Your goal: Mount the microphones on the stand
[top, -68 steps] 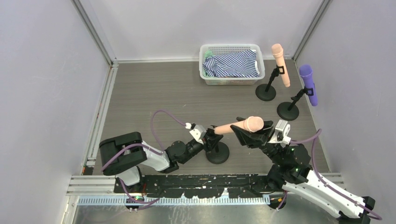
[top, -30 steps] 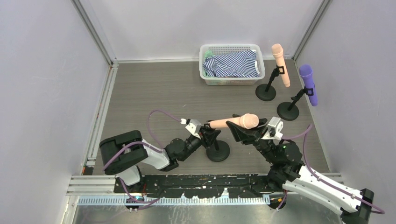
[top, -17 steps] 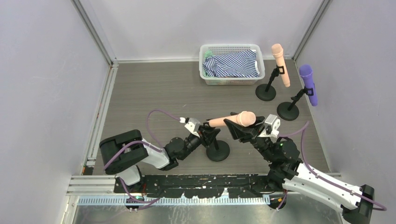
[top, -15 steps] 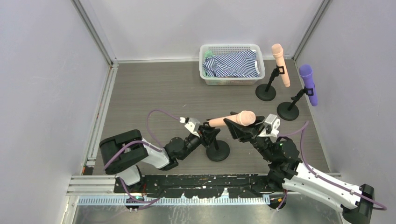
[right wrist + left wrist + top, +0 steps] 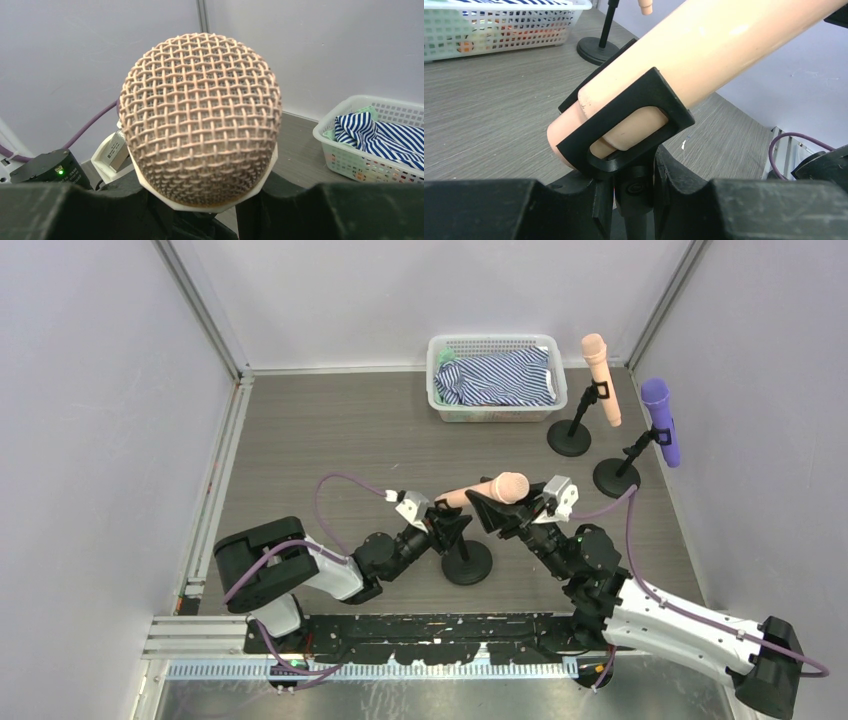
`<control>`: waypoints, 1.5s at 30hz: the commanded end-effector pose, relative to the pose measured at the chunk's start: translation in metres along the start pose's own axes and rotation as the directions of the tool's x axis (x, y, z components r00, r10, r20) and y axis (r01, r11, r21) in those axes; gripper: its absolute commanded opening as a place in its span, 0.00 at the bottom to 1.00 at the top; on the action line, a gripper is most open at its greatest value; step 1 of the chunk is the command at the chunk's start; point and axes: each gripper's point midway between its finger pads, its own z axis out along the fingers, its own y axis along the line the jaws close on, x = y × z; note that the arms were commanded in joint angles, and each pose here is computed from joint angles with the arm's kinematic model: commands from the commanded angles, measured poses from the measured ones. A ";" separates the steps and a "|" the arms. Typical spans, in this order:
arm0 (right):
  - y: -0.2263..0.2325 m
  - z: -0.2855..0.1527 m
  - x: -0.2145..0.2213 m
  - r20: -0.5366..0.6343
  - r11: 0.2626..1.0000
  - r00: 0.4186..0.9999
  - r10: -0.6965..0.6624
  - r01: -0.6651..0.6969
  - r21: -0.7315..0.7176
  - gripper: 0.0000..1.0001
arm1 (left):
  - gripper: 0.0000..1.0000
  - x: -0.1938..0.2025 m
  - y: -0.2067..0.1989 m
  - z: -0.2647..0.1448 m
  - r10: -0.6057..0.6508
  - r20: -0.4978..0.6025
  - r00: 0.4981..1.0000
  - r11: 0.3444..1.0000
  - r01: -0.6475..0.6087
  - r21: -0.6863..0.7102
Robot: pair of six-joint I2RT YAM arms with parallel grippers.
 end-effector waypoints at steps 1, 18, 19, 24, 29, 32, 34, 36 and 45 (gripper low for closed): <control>-0.012 -0.060 0.161 -0.551 0.998 0.832 -0.062 0.066 -0.012 0.01 | 0.00 0.007 -0.039 -0.001 0.103 -0.022 0.994 0.976 -0.097 0.193; -0.014 -0.069 0.207 -0.633 0.999 0.773 -0.030 0.048 0.011 0.01 | 0.00 0.008 -0.043 -0.002 0.117 -0.021 0.993 0.969 -0.110 0.220; -0.014 -0.070 0.208 -0.633 0.999 0.773 -0.027 0.045 0.013 0.01 | 0.00 0.008 -0.043 -0.002 0.117 -0.021 0.993 0.970 -0.110 0.219; -0.013 -0.070 0.217 -0.651 0.999 0.759 -0.023 0.039 0.011 0.01 | 0.00 0.008 -0.044 -0.002 0.118 -0.021 0.993 0.968 -0.111 0.225; -0.009 -0.068 0.227 -0.659 1.000 0.752 -0.002 0.014 0.013 0.01 | 0.00 0.007 -0.043 -0.003 0.118 -0.020 0.993 0.969 -0.111 0.223; -0.007 -0.068 0.232 -0.660 1.000 0.752 0.007 0.000 0.011 0.01 | 0.00 0.007 -0.042 -0.003 0.118 -0.021 0.993 0.970 -0.111 0.218; -0.005 -0.067 0.232 -0.652 1.000 0.758 0.013 -0.012 0.006 0.01 | 0.00 0.007 -0.041 -0.004 0.119 -0.022 0.993 0.971 -0.111 0.212; -0.003 -0.064 0.226 -0.628 1.000 0.778 0.021 -0.024 0.004 0.01 | 0.00 0.007 -0.039 -0.003 0.117 -0.020 0.993 0.974 -0.111 0.200; 0.006 -0.042 0.135 -0.421 0.998 0.906 0.048 -0.064 -0.023 0.44 | 0.00 0.006 -0.034 -0.004 0.120 -0.017 0.993 0.978 -0.115 0.174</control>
